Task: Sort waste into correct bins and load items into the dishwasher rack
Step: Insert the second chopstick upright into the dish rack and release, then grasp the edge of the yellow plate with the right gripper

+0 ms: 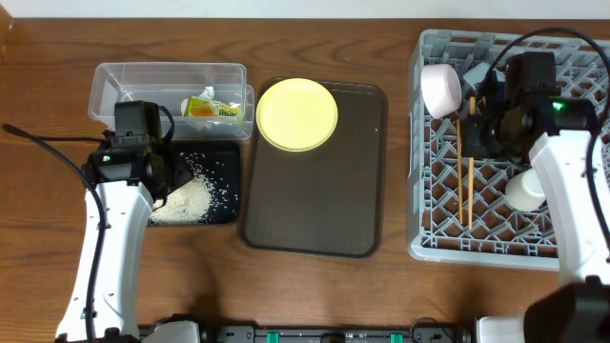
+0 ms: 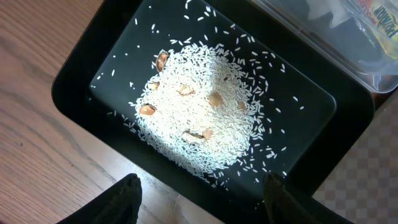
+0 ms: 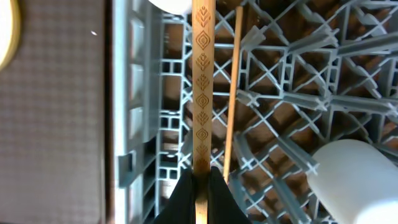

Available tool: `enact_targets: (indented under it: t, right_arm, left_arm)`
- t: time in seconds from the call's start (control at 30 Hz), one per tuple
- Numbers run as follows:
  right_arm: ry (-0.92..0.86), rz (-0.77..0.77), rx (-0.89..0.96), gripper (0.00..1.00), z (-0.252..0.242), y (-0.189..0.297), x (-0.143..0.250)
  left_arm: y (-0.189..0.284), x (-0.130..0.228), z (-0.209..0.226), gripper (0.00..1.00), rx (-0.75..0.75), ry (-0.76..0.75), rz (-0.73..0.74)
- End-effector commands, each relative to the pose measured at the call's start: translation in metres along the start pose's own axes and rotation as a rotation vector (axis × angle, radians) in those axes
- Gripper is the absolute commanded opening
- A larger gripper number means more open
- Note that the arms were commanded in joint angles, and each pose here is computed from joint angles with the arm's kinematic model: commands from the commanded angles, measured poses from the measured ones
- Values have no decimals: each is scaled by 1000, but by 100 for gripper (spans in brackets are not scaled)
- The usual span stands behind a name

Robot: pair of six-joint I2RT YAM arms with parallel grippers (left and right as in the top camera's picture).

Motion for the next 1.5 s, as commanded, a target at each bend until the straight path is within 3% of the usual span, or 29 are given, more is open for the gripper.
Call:
enact_targets:
  t: [0.0, 0.1, 0.23, 0.4, 0.5, 0.6, 0.7, 0.83, 1.1, 1.27, 1.47]
  right_arm:
    - [25, 49, 5, 2, -9, -22, 1]
    - [21, 62, 4, 4, -10, -36, -2]
    - [23, 49, -2, 16, -9, -41, -7]
    - [38, 3, -35, 24, 1, -32, -14]
    - [49, -73, -124, 39, 15, -17, -28]
    - [85, -192, -260, 46, 39, 4, -47]
    - [139, -310, -394, 49, 72, 22, -68]
    - [202, -386, -442, 53, 116, 25, -82]
    - [254, -412, -283, 59, 189, -34, -87]
    - [154, -350, -174, 59, 204, -93, -76]
    - [56, -232, -167, 57, 209, -155, -56]
  left_arm:
    - [3, -4, 2, 65, -6, 22, -17]
    - [3, -4, 2, 65, -6, 22, -17]
    - [3, -4, 2, 65, -6, 22, -17]
    - [3, -4, 2, 65, -6, 22, -17]
    - [3, -4, 2, 65, -6, 22, -17]
    - [3, -4, 2, 65, -5, 22, -17]
    - [3, -4, 2, 65, -5, 22, -17]
    - [3, -4, 2, 65, -5, 22, -17]
    - [3, -4, 2, 65, -5, 22, -17]
    - [3, -4, 2, 65, -6, 22, -16]
    - [3, -4, 2, 65, -5, 22, -16]
Point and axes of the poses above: each gripper's point midway between its finger pads, its own y axis back along the fingers, its own z axis along the line the jaws close on, x = y × z, the point moved 2 cm from there along y, back along the fingers, and after that the axes turned 1 degree about y, right-handed, at the moved point
